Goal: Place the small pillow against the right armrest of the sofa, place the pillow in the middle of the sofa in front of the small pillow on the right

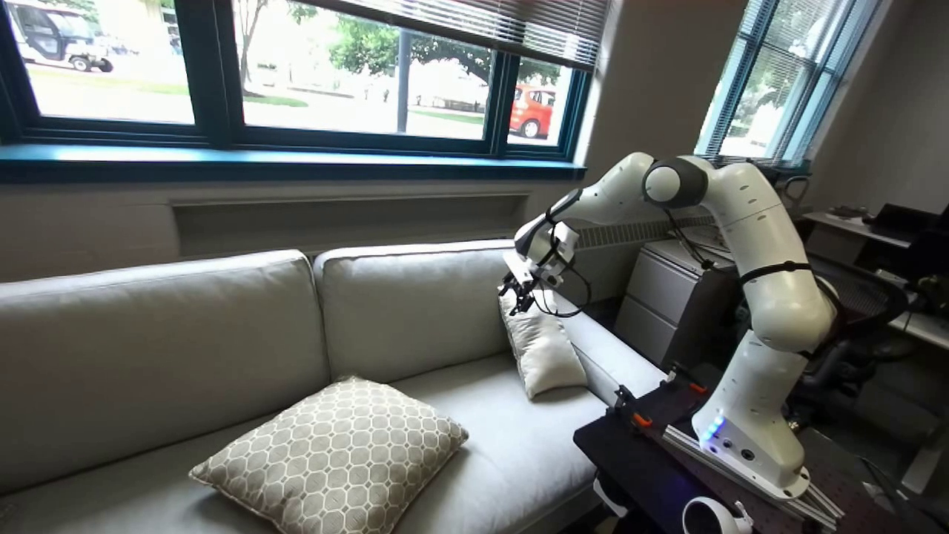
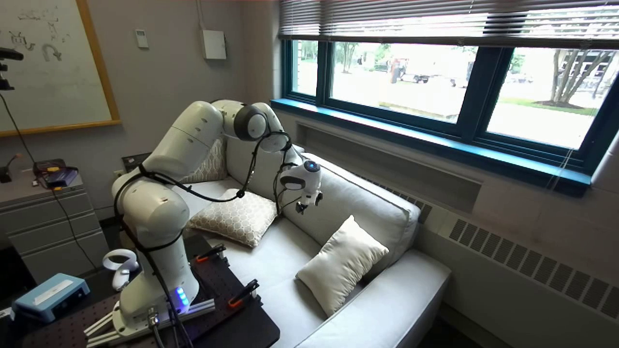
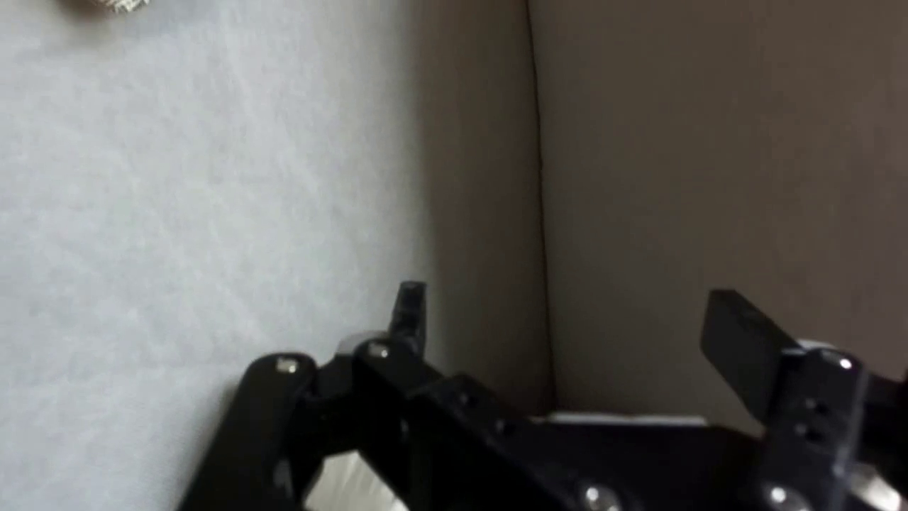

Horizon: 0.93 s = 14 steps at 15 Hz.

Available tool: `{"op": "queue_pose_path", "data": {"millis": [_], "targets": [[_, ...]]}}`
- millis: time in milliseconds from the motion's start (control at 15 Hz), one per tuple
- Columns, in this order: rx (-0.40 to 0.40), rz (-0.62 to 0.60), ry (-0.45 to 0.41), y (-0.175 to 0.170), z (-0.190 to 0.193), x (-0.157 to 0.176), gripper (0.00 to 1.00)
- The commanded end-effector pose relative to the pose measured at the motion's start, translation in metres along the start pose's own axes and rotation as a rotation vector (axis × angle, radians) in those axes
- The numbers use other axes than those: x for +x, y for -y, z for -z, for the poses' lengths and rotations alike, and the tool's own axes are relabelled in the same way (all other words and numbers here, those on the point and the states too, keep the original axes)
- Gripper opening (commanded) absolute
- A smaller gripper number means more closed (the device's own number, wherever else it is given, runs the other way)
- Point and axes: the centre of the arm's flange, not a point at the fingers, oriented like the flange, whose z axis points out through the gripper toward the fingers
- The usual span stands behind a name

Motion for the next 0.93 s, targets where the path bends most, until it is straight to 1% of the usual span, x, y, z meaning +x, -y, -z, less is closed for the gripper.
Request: {"op": "queue_pose_path", "data": {"millis": [0,67,133,267,400,467,533,667,867], "targets": [[-0.084,0.158,0.097,0.042,-0.080,-0.022,1.00],[-0.128,0.193,0.121,0.045,-0.097,-0.028,1.00],[-0.194,0.211,0.133,0.047,-0.114,-0.032,1.00],[-0.314,0.287,0.138,0.047,-0.144,-0.038,1.00],[-0.439,0.353,0.142,0.040,-0.156,-0.042,1.00],[-0.508,0.357,0.099,0.037,-0.158,-0.044,1.00],[-0.546,0.335,0.028,0.036,-0.159,-0.044,1.00],[-0.597,0.316,-0.089,0.040,-0.153,-0.045,1.00],[-0.654,0.314,-0.269,0.045,-0.155,-0.043,1.00]]}}
